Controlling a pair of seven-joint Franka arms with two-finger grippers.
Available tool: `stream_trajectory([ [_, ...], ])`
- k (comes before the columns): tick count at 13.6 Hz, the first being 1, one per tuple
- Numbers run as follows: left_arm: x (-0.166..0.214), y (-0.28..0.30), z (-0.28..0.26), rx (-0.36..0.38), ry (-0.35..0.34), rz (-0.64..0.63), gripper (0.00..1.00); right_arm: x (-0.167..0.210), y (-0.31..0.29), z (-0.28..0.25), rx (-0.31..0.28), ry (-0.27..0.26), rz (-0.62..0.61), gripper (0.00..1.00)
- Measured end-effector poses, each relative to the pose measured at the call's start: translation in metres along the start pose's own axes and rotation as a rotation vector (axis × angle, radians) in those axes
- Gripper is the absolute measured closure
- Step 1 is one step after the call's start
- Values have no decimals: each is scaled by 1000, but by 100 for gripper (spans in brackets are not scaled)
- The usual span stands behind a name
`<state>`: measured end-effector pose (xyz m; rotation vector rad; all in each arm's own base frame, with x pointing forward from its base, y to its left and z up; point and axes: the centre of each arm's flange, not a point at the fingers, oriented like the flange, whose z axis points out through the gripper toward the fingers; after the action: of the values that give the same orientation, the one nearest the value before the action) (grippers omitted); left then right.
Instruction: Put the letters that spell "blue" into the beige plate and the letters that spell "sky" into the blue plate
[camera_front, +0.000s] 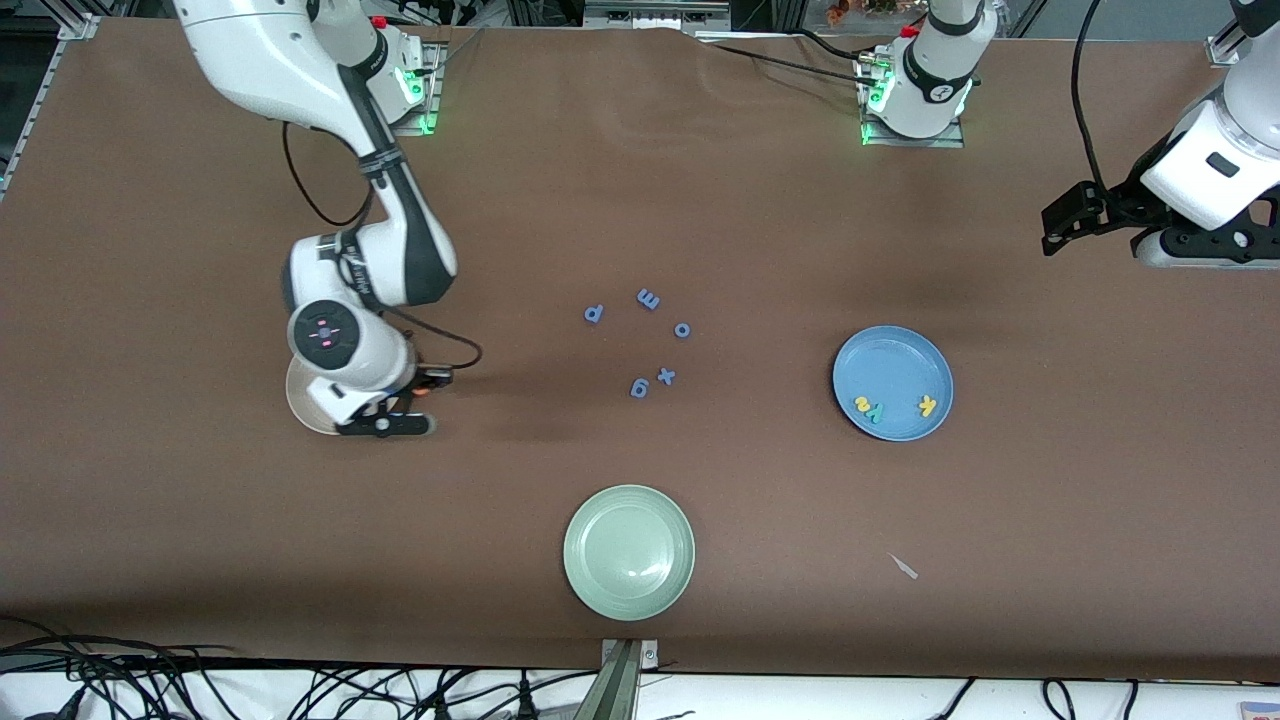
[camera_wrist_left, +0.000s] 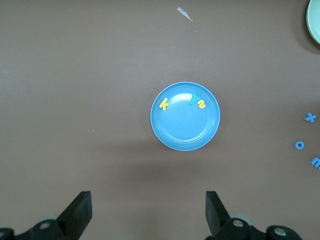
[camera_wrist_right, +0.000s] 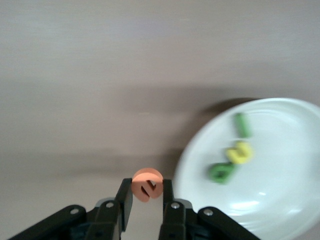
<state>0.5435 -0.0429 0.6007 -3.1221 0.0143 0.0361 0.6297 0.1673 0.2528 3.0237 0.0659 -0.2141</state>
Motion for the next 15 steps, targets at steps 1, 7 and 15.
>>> stream_trajectory([
  [1, 0, 0, 0, 0, 0, 0, 0, 2, 19, 1, -13, -13, -1, 72],
  [7, 0, -2, -4, -1, 8, -4, 0, 10, 67, 2, -28, -32, 36, 36],
  [15, -1, -4, -5, 0, -5, -7, 0, 1, 38, -121, 38, -173, 2, 0],
])
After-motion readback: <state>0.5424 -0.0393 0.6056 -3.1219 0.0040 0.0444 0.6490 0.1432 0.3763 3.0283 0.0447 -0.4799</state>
